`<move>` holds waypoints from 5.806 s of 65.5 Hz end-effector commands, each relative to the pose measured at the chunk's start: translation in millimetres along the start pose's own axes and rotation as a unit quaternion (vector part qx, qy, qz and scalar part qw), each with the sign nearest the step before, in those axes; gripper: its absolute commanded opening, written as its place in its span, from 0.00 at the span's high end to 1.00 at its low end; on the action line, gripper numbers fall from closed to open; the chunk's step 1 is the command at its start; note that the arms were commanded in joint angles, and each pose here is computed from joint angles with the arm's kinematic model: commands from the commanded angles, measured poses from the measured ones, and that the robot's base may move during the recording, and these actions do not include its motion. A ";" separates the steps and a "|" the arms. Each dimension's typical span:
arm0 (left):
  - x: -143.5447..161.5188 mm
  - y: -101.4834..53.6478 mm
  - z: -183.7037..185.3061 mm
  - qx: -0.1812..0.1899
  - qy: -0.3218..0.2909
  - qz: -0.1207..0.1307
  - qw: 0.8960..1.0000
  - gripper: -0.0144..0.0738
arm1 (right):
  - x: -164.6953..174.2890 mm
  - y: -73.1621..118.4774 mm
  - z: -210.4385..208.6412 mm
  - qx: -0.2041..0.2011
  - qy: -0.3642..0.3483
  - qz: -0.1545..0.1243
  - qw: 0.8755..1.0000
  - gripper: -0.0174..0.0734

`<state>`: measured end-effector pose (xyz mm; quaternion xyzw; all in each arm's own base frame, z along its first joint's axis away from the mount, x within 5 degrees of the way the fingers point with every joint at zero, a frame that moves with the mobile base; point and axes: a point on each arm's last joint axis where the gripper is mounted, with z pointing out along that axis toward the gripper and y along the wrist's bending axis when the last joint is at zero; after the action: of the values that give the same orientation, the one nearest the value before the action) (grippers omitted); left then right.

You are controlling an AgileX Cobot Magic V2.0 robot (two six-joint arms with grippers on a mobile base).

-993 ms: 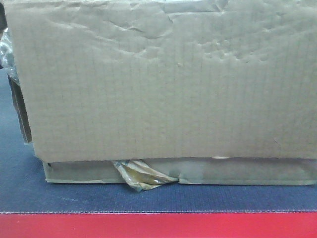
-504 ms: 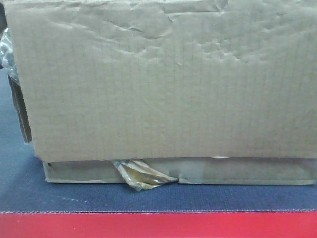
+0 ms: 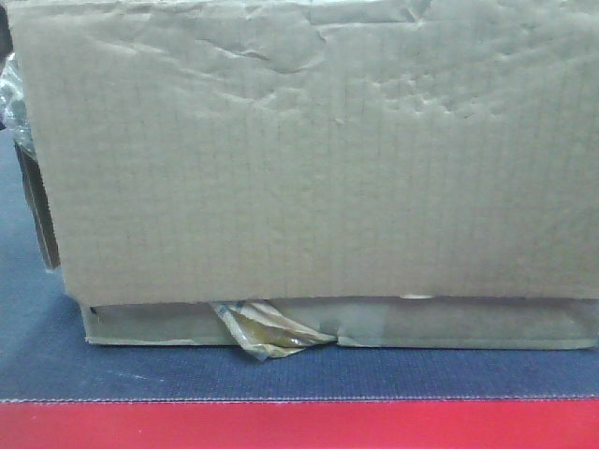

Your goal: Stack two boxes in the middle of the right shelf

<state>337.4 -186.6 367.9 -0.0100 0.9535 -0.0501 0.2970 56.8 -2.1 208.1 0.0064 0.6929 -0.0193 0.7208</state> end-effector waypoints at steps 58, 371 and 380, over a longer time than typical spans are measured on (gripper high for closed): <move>-35.4 11.9 -69.7 -0.025 -0.103 0.021 0.994 0.49 | -3.2 -0.2 -0.4 0.002 -0.013 0.001 1.000 0.99; 20.5 44.6 19.4 -0.035 0.110 0.002 0.993 0.49 | -130.0 86.0 241.0 -0.051 0.591 0.039 0.804 0.49; 20.5 44.6 19.4 -0.035 0.110 0.002 0.993 0.49 | -130.0 85.6 241.1 -0.050 0.591 0.037 0.804 0.49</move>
<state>333.3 -145.7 333.5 -0.0120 0.9821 -0.0128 0.1874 296.9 77.7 344.9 0.0130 0.9847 0.0533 0.1654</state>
